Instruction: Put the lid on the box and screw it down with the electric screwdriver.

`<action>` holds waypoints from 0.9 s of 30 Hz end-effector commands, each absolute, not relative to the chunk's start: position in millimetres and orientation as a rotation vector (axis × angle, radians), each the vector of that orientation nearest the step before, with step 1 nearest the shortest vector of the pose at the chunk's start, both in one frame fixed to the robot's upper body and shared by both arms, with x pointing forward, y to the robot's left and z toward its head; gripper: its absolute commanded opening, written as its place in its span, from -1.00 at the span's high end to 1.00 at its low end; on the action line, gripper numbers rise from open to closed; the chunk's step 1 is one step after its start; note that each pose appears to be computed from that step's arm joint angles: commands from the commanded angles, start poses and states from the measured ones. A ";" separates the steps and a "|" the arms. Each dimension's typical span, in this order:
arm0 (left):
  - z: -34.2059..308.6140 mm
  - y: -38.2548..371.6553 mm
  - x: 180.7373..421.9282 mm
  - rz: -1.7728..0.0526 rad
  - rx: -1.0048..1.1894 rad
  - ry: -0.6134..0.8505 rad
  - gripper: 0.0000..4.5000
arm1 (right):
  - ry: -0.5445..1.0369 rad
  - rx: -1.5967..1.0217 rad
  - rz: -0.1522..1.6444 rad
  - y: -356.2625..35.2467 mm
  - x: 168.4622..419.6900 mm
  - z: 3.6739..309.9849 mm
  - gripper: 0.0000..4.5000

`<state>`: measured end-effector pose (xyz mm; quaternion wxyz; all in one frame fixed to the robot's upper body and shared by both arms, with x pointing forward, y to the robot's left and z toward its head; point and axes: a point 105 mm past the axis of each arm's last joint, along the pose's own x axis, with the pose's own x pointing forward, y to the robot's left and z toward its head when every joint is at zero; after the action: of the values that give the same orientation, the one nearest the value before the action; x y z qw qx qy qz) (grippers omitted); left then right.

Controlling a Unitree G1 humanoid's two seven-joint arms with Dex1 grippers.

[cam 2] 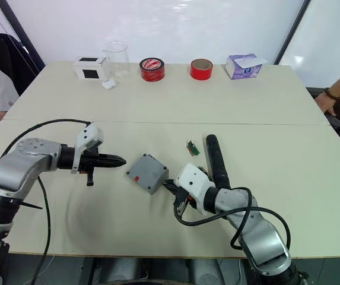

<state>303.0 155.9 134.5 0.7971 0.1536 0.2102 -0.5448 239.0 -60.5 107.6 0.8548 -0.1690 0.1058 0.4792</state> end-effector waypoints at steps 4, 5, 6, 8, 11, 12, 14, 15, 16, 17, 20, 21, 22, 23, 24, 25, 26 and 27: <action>142.2 147.3 303.6 -1.188 0.334 0.400 1.00 | 0.186 -0.338 1.031 -51.6 237.8 118.9 0.92; 142.3 146.6 303.4 -1.191 0.331 0.399 1.00 | 0.186 -0.338 1.033 -50.8 237.6 118.9 0.92; 142.3 145.4 303.2 -1.196 0.329 0.397 1.00 | 0.186 -0.334 1.036 -49.7 237.6 119.2 0.92; 142.2 144.0 303.0 -1.202 0.328 0.395 1.00 | 0.185 -0.328 1.038 -47.8 238.2 119.9 0.92; 142.4 142.2 304.4 -1.207 0.326 0.390 1.00 | 0.179 -0.314 1.039 -44.5 240.8 122.3 0.92; 142.5 141.9 304.8 -1.208 0.326 0.389 1.00 | 0.176 -0.309 1.037 -43.6 242.0 123.3 0.92; 143.4 139.5 305.0 -1.217 0.323 0.384 1.00 | 0.173 -0.301 1.034 -42.5 243.5 124.6 0.92; 143.8 138.6 304.9 -1.220 0.322 0.382 1.00 | 0.173 -0.299 1.033 -42.4 243.8 125.0 0.92; 144.1 137.2 304.6 -1.225 0.321 0.381 1.00 | 0.173 -0.296 1.033 -42.3 243.9 125.1 0.92; 144.4 135.5 304.5 -1.228 0.320 0.378 1.00 | 0.173 -0.294 1.032 -42.2 244.0 125.1 0.92; 145.4 131.5 305.3 -1.234 0.315 0.371 1.00 | 0.174 -0.282 1.030 -41.3 244.2 125.4 0.92; 145.3 130.4 305.6 -1.236 0.316 0.369 1.00 | 0.174 -0.281 1.029 -41.0 244.4 125.4 0.92; 145.2 129.0 305.7 -1.240 0.314 0.368 1.00 | 0.175 -0.281 1.030 -40.6 244.4 125.2 0.92; 145.1 127.1 305.5 -1.246 0.313 0.365 1.00 | 0.176 -0.281 1.028 -40.5 244.8 124.9 0.92; 144.8 125.3 305.3 -1.251 0.313 0.363 1.00 | 0.177 -0.280 1.027 -40.4 245.2 124.8 0.92; 144.5 123.8 305.3 -1.255 0.312 0.362 1.00 | 0.177 -0.280 1.026 -40.3 245.4 124.8 0.92; 144.3 122.8 305.5 -1.257 0.312 0.361 1.00 | 0.177 -0.280 1.025 -40.2 245.7 124.8 0.92; 143.9 121.9 306.0 -1.258 0.312 0.360 1.00 | 0.177 -0.280 1.024 -40.0 245.9 124.7 0.92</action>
<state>311.5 136.8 140.4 0.8005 0.1425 0.1815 -0.5531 247.2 -47.0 117.3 0.8613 -0.1388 0.1001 0.4784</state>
